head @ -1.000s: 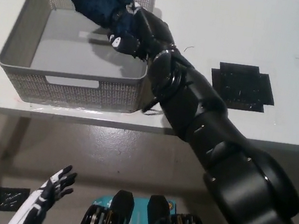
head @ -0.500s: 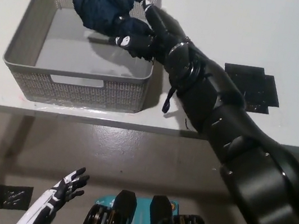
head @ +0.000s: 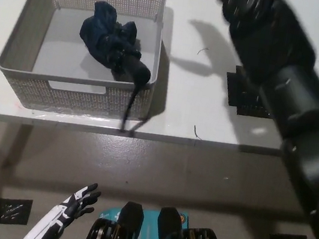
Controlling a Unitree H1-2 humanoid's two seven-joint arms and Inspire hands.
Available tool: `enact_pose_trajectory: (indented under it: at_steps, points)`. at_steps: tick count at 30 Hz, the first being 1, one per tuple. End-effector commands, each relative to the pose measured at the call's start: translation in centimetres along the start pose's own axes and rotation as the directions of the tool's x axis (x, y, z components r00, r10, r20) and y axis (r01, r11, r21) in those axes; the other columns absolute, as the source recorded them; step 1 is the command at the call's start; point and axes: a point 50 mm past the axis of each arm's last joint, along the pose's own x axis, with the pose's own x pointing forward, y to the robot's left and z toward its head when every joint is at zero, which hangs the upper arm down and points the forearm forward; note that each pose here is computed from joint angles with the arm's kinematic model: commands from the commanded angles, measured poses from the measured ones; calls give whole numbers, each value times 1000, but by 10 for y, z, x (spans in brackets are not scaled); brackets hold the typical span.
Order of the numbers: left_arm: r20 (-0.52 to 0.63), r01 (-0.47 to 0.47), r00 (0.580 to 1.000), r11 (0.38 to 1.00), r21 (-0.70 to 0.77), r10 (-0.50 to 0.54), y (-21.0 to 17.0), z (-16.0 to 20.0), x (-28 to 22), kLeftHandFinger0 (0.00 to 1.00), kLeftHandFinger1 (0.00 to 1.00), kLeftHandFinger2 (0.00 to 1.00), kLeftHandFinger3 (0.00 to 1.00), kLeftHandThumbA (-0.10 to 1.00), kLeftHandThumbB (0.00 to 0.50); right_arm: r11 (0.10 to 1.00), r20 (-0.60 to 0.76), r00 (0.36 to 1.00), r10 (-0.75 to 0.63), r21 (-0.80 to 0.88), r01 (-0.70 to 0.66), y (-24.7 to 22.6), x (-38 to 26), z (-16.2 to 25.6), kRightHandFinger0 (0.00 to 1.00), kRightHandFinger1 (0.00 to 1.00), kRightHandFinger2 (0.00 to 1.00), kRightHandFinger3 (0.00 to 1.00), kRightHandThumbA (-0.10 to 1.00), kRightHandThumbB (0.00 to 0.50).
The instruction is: Use the right hand to pick up a umbrella on the right side and place it into a container on the lft side
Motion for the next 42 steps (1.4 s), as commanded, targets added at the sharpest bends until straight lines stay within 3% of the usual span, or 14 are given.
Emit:
enact_pose_trajectory:
  at_steps: [1, 5, 6, 9, 10, 11, 12, 14, 16, 24, 35, 42]
  points:
    - [32, 5, 999, 1000, 30, -6, 1, 6, 3, 1000, 1000, 1000, 1000, 1000, 184, 979, 218, 972, -86, 199, 42, -67, 10, 93, 1000, 1000, 1000, 1000, 1000, 500]
    - [34, 6, 999, 1000, 30, -7, 1, 7, 2, 1000, 1000, 1000, 1000, 1000, 173, 907, 347, 910, -226, 416, 67, -109, -33, 123, 1000, 1000, 1000, 1000, 1000, 500]
    - [33, 5, 999, 1000, 30, -6, 2, 7, 1, 1000, 1000, 1000, 1000, 1000, 179, 893, 370, 896, -247, 446, 62, -111, -44, 121, 1000, 1000, 1000, 1000, 1000, 468]
    - [23, 0, 1000, 1000, 27, 0, 7, 3, -7, 1000, 1000, 1000, 1000, 1000, 180, 838, 447, 829, -336, 543, 46, -107, -112, 91, 1000, 1000, 1000, 1000, 1000, 411]
    - [19, -5, 1000, 1000, 19, 5, 8, 1, -12, 1000, 1000, 1000, 1000, 1000, 178, 825, 455, 814, -362, 562, 54, -98, -142, 75, 1000, 1000, 1000, 1000, 1000, 430]
    - [16, -10, 1000, 1000, 13, 10, 8, -1, -16, 1000, 1000, 1000, 1000, 1000, 187, 813, 445, 811, -381, 579, 64, -90, -160, 66, 1000, 1000, 1000, 1000, 1000, 486]
    - [12, -16, 1000, 1000, 11, 15, 7, -2, -20, 1000, 1000, 1000, 1000, 1000, 186, 808, 438, 809, -392, 585, 75, -83, -174, 58, 1000, 1000, 1000, 1000, 1000, 437]
    - [1, -20, 1000, 1000, 7, 20, 6, -5, -24, 1000, 1000, 1000, 1000, 1000, 190, 792, 426, 798, -426, 602, 102, -66, -227, 28, 1000, 1000, 1000, 1000, 1000, 450]
    - [-8, -28, 1000, 1000, -5, 28, 5, -9, -29, 1000, 1000, 1000, 1000, 1000, 196, 775, 413, 801, -433, 625, 97, -51, -261, 13, 1000, 1000, 1000, 1000, 1000, 481]
    - [-42, -57, 998, 998, -29, 56, 4, -20, -40, 1000, 1000, 1000, 1000, 1000, 181, 710, 320, 834, -449, 695, 116, -4, -377, -42, 1000, 1000, 1000, 1000, 1000, 500]
    - [-63, -71, 996, 997, -36, 69, 0, -30, -45, 1000, 1000, 1000, 1000, 1000, 182, 608, 184, 886, -425, 783, 129, 33, -448, -55, 1000, 1000, 1000, 1000, 1000, 500]
    - [-59, -83, 995, 996, -44, 81, 0, -30, -42, 1000, 1000, 1000, 1000, 1000, 188, 543, 17, 952, -306, 824, 160, 91, -486, -89, 1000, 1000, 1000, 1000, 1000, 499]
